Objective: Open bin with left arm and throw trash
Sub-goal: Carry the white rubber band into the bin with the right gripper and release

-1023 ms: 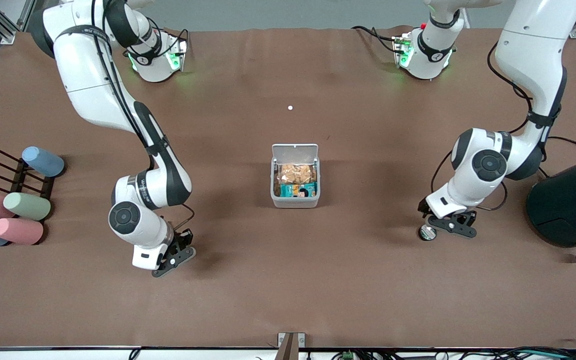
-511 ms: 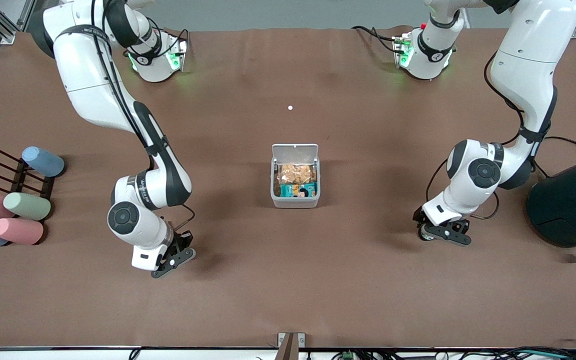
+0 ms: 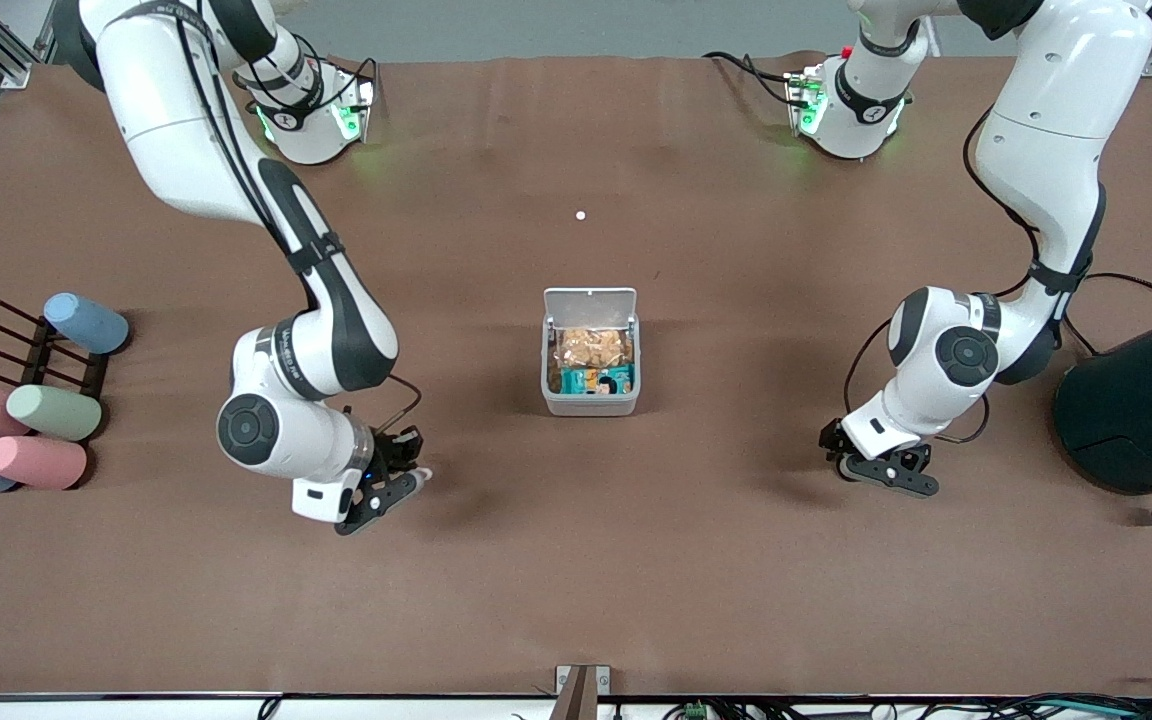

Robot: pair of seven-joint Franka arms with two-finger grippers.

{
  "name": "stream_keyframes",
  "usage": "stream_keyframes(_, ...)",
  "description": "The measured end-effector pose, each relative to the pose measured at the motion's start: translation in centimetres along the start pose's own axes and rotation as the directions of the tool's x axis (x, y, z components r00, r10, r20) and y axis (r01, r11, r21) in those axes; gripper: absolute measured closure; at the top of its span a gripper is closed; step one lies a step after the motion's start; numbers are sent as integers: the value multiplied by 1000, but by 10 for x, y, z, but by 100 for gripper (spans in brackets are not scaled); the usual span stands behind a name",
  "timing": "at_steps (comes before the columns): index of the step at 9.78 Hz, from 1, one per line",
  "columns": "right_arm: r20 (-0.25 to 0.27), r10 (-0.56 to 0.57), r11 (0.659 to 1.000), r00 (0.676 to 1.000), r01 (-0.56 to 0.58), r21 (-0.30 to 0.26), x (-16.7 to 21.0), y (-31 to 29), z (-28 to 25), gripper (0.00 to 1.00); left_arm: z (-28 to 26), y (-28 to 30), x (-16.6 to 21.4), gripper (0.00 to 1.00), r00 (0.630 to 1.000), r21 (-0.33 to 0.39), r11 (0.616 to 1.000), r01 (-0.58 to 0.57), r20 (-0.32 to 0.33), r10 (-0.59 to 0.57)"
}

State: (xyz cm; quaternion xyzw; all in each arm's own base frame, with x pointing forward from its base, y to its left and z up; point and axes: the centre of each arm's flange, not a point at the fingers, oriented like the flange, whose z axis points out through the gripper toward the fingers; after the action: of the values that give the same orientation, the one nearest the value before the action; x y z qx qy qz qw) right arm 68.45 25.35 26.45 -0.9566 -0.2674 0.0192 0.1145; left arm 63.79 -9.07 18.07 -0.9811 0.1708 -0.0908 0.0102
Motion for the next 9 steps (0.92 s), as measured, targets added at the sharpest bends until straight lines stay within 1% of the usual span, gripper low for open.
stream_keyframes(1,10,28,999,1000,-28,22,4,-28,-3,95,0,0,0,11,1000,0,1000,0,0,0)
stream_keyframes(2,21,63,997,998,-64,44,7,-62,-3,95,1,0,0,14,1000,0,1000,1,1,-1)
stream_keyframes(3,36,100,992,994,-103,69,9,-99,0,95,1,0,0,30,1000,-1,1000,-1,1,1)
stream_keyframes(4,63,136,985,989,-141,97,8,-136,2,95,0,0,0,44,1000,0,1000,-2,-1,2)
stream_keyframes(5,92,177,975,980,-187,121,6,-169,2,95,0,0,1,45,1000,-1,1000,-5,-2,5)
stream_keyframes(6,111,218,962,969,-233,140,4,-201,-1,95,0,0,2,45,1000,-1,1000,-8,-3,8)
stream_keyframes(7,127,242,954,962,-259,149,0,-231,-2,95,-1,1,3,45,1000,0,1000,-19,-7,19)
stream_keyframes(8,140,252,951,958,-271,146,-4,-261,1,95,-6,2,7,45,999,1,999,-36,-10,36)
stream_keyframes(9,142,258,950,956,-277,143,-7,-279,4,95,-15,5,13,45,999,2,999,-52,4,52)
